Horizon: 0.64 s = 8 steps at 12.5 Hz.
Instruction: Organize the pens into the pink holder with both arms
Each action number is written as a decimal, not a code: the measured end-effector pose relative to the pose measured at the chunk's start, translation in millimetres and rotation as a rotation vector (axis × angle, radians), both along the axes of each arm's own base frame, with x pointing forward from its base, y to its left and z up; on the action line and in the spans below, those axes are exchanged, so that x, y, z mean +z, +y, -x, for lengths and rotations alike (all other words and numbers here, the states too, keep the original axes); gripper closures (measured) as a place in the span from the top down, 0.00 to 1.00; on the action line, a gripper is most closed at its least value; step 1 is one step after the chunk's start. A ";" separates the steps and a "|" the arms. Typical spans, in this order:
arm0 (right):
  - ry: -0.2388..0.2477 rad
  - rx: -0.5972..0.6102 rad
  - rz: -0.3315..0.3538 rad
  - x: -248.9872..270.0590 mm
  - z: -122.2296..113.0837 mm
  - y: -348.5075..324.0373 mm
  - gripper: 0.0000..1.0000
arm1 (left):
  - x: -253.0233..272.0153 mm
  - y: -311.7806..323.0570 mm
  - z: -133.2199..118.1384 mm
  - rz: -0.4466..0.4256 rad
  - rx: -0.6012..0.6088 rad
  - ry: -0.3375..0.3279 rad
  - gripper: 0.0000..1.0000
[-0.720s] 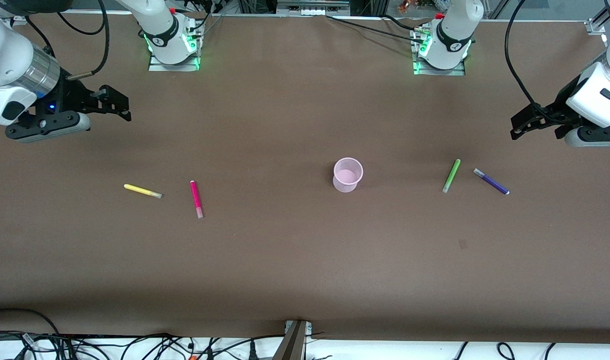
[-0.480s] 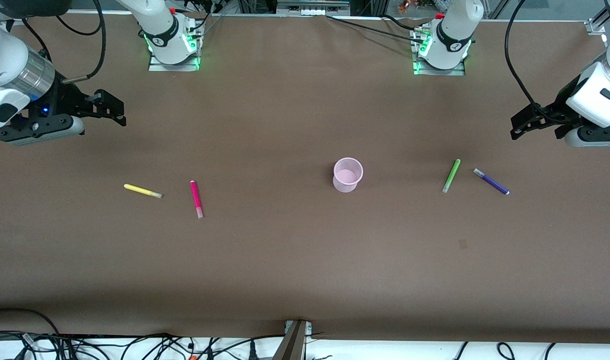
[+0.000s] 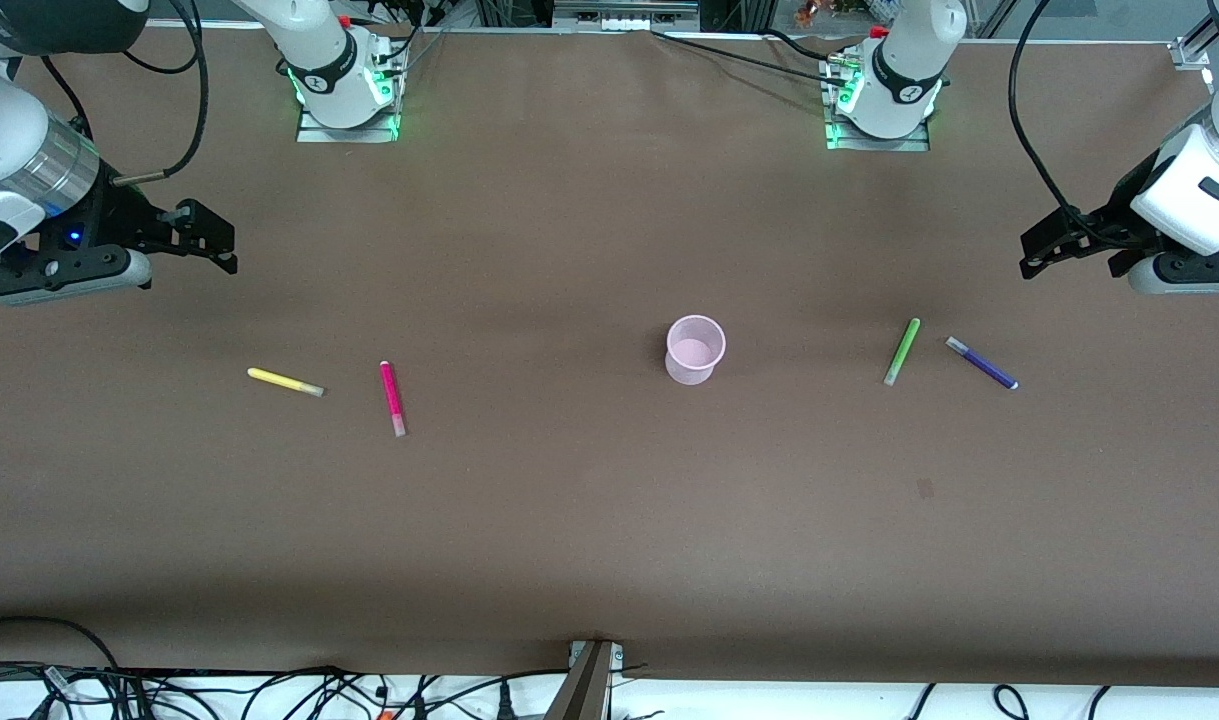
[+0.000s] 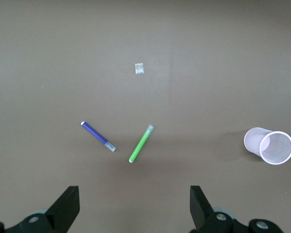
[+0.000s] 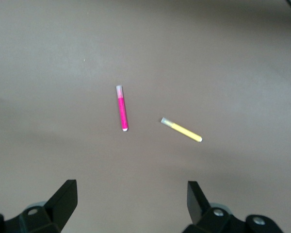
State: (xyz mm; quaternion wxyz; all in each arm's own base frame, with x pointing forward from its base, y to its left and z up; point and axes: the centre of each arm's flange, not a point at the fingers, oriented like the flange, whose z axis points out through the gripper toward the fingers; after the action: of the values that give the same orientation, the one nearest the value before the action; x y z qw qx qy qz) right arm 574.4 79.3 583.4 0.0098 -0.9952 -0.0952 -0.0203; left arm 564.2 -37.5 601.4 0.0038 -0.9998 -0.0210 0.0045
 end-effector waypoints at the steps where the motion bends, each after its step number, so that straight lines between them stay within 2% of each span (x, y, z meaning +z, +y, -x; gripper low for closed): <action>1: 0.001 0.000 0.002 -1.3 -0.8 -0.1 1.00 | -0.8 0.6 0.5 0.000 0.001 0.007 1.00; 8: 0.013 0.000 0.007 -7.2 -3.2 -1.7 1.00 | -45.2 29.4 -18.4 0.001 0.053 0.095 1.00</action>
State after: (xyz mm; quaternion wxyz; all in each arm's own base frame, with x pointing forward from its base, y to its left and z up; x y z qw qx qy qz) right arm 577.6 77.6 576.3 0.0072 -0.9953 -0.0953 -0.0133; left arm 582.6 -8.1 556.2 0.0041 -0.9975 -0.0472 0.0520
